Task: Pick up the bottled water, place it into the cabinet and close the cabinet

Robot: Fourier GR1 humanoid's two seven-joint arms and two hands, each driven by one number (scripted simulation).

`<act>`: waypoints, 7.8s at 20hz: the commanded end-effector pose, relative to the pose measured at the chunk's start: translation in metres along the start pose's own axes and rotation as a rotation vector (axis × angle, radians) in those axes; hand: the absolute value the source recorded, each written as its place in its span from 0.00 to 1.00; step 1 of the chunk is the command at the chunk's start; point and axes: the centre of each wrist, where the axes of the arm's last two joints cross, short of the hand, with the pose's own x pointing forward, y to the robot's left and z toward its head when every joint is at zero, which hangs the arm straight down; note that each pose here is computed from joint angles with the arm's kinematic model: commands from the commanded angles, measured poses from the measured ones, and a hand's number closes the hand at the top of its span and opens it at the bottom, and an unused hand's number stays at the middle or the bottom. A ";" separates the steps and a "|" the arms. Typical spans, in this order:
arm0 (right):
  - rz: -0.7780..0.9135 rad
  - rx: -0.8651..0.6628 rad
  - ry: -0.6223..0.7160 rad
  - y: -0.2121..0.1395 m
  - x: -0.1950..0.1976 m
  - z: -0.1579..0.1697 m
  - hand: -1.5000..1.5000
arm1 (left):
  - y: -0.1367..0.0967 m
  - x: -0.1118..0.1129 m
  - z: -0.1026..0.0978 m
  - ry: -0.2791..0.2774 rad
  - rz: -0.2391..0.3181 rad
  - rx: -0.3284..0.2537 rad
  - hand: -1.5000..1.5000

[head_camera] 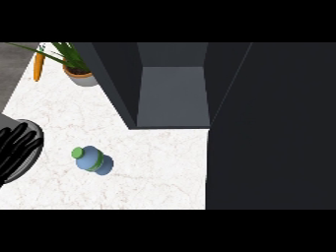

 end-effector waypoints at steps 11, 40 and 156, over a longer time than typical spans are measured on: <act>0.028 0.021 -0.044 0.013 0.039 0.031 0.00 | 0.020 -0.085 -0.022 0.085 -0.047 0.081 0.00; 0.007 0.009 -0.050 0.011 0.028 0.050 0.00 | 0.020 -0.243 -0.029 0.148 0.150 0.048 0.00; -0.015 0.106 -0.077 -0.017 0.025 0.052 0.00 | -0.088 -0.105 -0.333 -0.179 -0.181 0.585 0.00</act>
